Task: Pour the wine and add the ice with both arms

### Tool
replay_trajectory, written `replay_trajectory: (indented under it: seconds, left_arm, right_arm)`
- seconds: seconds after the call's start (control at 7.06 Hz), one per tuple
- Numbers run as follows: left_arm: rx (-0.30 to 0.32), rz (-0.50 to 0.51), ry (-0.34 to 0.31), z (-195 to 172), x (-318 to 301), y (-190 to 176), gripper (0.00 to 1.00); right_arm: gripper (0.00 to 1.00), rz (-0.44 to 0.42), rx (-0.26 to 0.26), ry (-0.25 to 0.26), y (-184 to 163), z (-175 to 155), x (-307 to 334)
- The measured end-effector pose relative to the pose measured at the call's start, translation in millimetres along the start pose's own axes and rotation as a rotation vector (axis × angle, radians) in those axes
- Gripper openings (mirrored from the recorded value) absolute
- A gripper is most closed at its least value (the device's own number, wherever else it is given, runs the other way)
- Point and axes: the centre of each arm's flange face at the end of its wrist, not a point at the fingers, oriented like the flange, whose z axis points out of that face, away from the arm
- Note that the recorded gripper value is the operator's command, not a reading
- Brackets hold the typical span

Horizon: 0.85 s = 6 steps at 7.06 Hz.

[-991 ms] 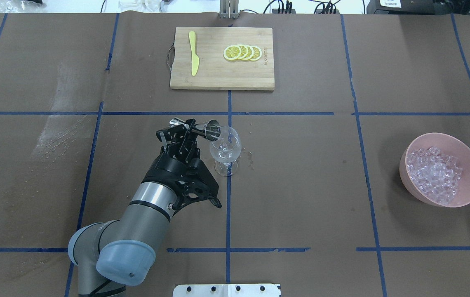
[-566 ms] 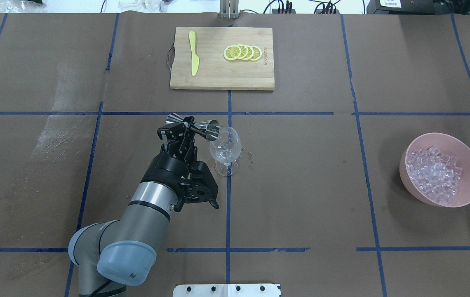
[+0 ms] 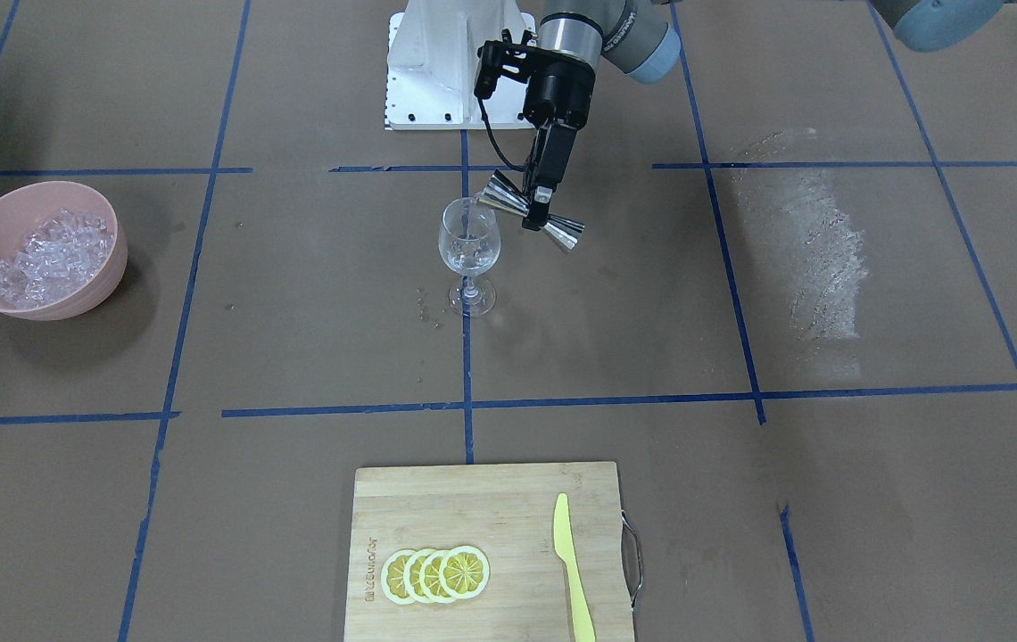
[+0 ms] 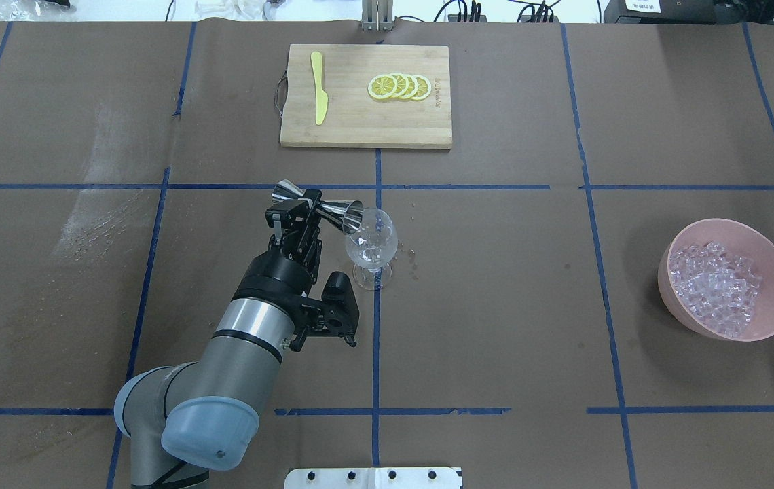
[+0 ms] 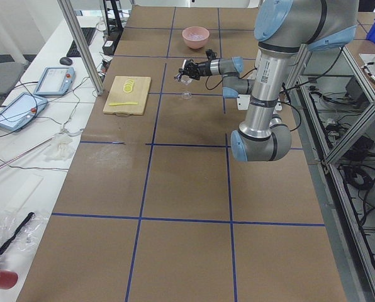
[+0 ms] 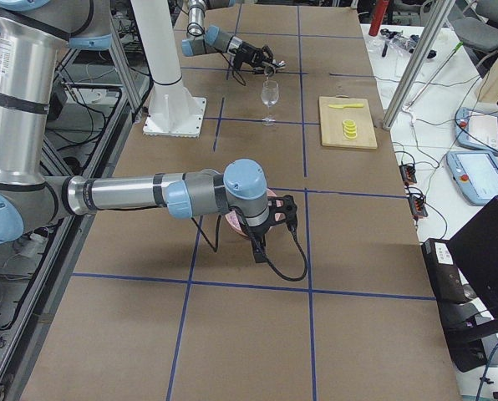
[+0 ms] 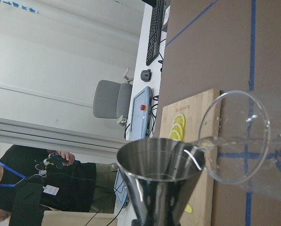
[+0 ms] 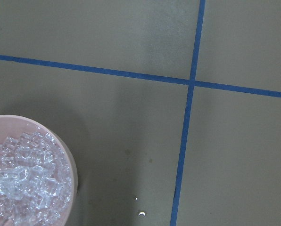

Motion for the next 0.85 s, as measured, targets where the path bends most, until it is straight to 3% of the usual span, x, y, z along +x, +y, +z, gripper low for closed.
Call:
replay_trajectory:
  seconds: [0.85]
  left_arm:
    - [-0.038,0.233,-0.066,-0.7,-12.1,-6.5,0.00]
  right_arm:
    - [1.00,0.000,0.001,0.000,-0.1,-0.3,0.2]
